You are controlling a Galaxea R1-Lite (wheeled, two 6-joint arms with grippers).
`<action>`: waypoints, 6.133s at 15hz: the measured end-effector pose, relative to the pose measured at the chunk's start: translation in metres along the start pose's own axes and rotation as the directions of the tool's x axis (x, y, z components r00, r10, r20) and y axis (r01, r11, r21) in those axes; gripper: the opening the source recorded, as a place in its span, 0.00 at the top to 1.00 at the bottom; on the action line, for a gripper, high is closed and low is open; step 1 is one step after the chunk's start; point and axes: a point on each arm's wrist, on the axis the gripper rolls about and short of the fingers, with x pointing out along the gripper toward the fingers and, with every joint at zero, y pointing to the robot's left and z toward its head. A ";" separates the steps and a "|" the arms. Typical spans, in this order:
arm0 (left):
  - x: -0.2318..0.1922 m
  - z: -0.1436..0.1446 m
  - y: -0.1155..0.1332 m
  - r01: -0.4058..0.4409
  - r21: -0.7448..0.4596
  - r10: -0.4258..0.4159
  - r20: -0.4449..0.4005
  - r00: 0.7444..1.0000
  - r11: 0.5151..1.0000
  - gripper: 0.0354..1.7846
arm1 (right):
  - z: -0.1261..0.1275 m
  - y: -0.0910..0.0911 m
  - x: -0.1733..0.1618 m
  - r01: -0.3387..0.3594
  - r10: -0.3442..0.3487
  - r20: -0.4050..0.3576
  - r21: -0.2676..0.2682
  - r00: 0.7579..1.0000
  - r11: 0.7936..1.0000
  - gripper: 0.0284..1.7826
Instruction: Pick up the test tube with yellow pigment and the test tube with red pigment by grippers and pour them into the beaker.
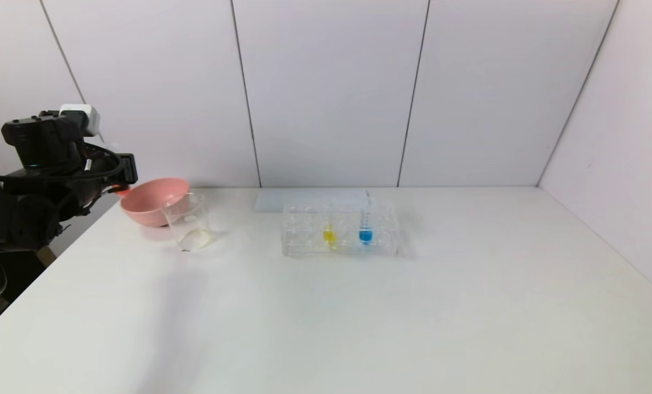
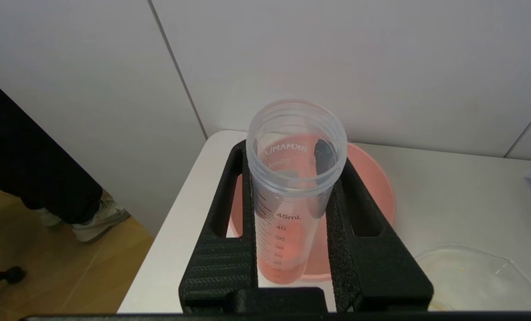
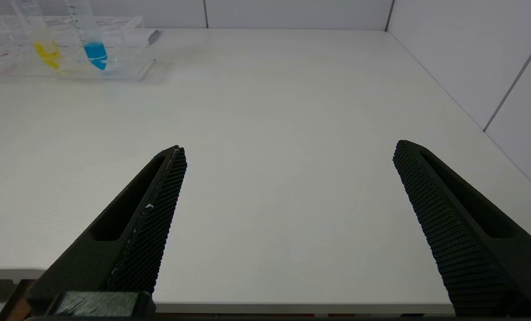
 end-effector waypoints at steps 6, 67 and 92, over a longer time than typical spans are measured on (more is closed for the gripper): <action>-0.001 -0.003 0.001 0.042 -0.005 -0.042 -0.015 0.999 0.999 0.76 | 0.000 0.000 0.000 0.000 0.000 0.000 0.001 1.000 1.000 0.05; -0.022 -0.001 0.034 0.726 0.152 -0.730 -0.038 0.682 0.671 0.76 | 0.000 0.000 0.000 0.000 0.000 0.000 0.000 1.000 1.000 0.05; -0.022 -0.004 0.065 0.691 0.194 -0.700 -0.031 0.713 0.696 0.76 | 0.000 0.000 0.000 0.000 0.000 0.000 0.000 1.000 1.000 0.05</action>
